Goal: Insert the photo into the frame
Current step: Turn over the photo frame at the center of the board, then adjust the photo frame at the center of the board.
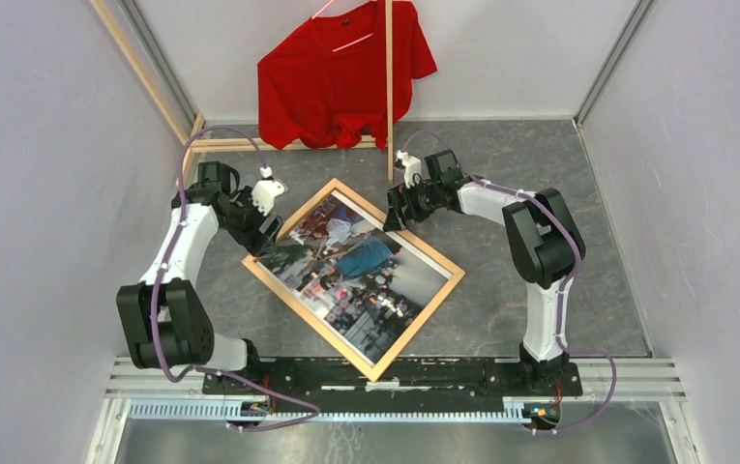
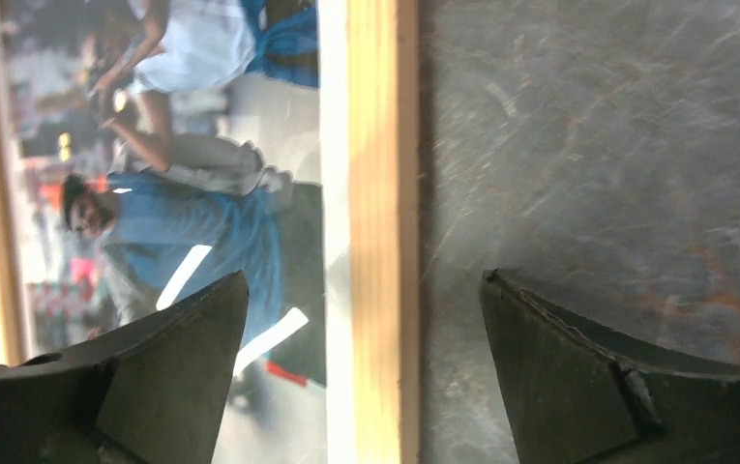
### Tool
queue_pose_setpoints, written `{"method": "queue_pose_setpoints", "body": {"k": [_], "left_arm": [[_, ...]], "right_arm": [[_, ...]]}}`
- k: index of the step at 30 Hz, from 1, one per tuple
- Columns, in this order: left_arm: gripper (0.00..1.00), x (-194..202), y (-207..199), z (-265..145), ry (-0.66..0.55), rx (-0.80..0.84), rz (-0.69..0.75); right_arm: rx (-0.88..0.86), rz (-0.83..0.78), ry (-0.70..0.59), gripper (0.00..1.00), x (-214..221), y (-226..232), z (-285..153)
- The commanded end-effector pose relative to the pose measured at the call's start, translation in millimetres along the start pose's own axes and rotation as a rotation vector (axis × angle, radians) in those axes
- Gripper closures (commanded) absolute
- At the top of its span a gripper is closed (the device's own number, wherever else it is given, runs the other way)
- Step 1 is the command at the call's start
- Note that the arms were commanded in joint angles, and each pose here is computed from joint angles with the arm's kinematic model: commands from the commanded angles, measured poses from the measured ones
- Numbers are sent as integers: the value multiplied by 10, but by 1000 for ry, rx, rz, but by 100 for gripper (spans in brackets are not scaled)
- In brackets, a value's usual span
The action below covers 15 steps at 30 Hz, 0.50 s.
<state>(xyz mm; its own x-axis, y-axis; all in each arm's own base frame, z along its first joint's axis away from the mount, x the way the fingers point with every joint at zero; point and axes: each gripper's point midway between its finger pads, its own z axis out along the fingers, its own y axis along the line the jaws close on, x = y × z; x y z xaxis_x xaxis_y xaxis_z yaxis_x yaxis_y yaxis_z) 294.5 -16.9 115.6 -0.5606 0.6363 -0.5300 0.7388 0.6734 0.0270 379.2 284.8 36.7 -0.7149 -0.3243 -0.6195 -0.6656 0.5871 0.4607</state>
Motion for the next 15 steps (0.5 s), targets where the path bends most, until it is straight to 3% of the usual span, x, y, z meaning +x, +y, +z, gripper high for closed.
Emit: {"method": "queue_pose_setpoints", "body": {"k": [1, 8, 11, 15], "left_arm": [[12, -4, 192, 45, -9, -37, 29], [15, 77, 502, 241, 8, -98, -39], [19, 132, 708, 324, 15, -136, -76], [25, 286, 1035, 411, 48, -226, -123]], "right_arm": [[116, -69, -67, 2, -299, -180, -77], [536, -2, -139, 2, -547, -545, -770], [585, 121, -188, 2, -479, -513, -1127], [569, 275, -217, 2, 18, -215, -1441]]}}
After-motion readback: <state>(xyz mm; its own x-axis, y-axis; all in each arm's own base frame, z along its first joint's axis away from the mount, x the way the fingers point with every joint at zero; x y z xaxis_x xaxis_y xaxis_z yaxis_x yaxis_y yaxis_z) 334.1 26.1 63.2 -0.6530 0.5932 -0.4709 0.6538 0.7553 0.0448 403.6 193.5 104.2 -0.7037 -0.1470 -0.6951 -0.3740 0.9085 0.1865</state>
